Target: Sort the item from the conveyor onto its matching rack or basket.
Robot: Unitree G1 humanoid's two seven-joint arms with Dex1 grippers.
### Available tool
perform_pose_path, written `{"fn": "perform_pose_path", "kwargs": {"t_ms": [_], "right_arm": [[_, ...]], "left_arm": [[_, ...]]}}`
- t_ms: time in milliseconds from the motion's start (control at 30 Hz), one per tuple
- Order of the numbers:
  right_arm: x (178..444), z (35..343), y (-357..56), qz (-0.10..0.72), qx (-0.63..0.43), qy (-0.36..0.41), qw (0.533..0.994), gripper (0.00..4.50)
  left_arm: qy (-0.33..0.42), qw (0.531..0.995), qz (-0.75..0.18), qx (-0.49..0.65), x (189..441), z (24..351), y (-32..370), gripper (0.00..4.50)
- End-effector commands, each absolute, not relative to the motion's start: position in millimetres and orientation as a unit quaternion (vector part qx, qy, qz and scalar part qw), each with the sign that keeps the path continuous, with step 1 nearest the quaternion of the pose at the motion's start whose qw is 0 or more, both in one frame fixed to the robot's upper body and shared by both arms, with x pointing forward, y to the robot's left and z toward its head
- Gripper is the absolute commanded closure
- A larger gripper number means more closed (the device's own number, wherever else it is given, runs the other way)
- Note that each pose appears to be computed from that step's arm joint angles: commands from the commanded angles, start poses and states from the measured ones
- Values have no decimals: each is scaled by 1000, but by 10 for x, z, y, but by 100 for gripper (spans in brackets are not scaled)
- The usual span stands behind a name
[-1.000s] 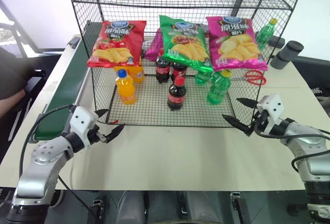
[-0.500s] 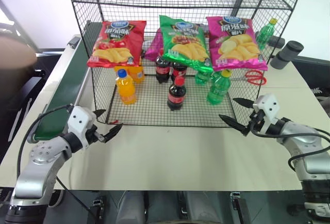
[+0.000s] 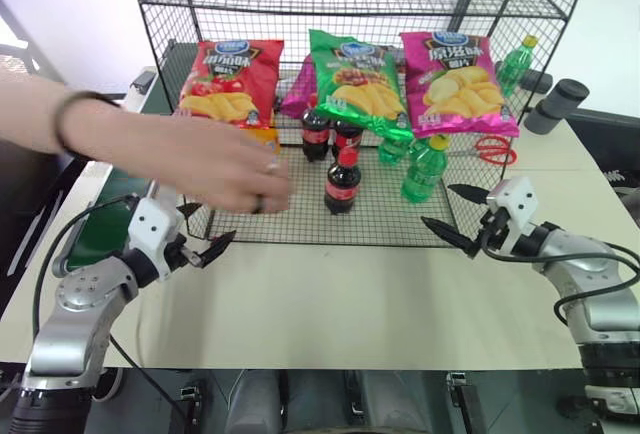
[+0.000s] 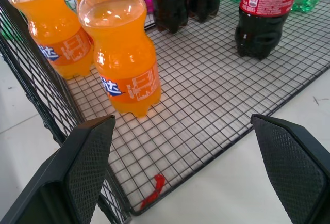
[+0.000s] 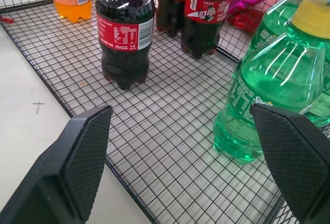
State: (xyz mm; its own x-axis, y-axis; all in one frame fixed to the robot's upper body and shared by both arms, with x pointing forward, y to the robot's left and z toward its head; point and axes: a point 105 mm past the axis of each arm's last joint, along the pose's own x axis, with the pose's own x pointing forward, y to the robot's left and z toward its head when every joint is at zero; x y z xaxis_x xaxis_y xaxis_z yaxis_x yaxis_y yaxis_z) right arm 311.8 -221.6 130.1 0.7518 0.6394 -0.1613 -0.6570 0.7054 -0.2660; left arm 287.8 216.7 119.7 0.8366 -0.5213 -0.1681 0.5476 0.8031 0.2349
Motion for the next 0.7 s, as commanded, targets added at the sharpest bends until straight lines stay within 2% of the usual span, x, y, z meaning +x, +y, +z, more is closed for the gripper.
{"fn": "perform_pose_path", "kwargs": {"t_ms": [33, 700], "right_arm": [[3106, 1379, -2182, 353, -163, 10, 921, 7], [3085, 1341, -2121, 359, -161, 12, 919, 7]], "left_arm": [[32, 945, -288, 152, 2897, 1260, 2140, 0], [29, 944, -290, 154, 2903, 1236, 2118, 0]]}}
